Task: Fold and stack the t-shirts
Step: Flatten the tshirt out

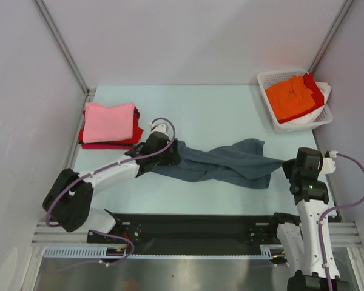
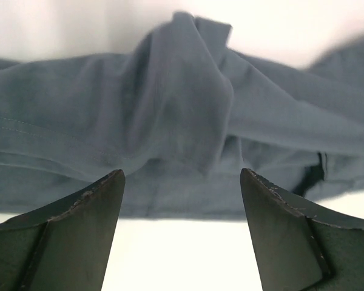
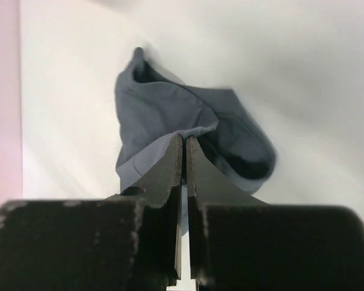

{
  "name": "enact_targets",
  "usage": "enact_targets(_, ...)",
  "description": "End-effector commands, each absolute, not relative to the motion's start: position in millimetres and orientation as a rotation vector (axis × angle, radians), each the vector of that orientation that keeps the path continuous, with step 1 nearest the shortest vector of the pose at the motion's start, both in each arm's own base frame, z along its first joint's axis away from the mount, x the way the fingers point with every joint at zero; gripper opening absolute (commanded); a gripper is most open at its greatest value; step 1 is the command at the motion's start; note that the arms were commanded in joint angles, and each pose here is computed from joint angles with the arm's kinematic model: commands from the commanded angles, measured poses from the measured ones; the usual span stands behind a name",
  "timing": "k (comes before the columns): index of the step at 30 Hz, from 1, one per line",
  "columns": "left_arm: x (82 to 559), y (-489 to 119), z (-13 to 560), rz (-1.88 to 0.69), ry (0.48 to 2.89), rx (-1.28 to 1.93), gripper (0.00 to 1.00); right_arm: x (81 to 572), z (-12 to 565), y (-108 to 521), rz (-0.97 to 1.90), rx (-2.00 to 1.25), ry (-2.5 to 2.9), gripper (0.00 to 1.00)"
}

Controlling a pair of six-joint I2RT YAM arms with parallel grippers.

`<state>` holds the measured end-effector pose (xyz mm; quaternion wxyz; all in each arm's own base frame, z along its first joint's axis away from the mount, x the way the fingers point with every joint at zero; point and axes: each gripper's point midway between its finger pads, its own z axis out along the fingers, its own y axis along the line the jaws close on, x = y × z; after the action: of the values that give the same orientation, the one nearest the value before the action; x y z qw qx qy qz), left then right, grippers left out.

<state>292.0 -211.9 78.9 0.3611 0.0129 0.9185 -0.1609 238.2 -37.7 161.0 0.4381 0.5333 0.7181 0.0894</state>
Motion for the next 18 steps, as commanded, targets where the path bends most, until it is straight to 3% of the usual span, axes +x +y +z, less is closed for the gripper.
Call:
enact_targets(1, 317.4, -209.0, 89.5, -0.292, 2.33, -0.005, 0.83, 232.6, 154.2, -50.6, 0.2, 1.36, 1.772, 0.0)
enact_targets(13, 334.5, -228.2, 65.1, -0.23, 2.377, 0.0, 0.86, 257.5, 157.2, -42.5, 0.36, 1.3, 1.805, 0.0)
enact_targets(16, 332.4, -237.8, 69.7, -0.205, 2.353, 0.037, 0.83, 261.2, 151.5, -37.6, 0.388, 1.294, 1.834, 0.0)
enact_targets(18, 329.9, -244.9, 72.5, -0.173, 2.343, 0.068, 0.75, 263.1, 152.4, -37.2, 0.392, 1.286, 1.838, 0.0)
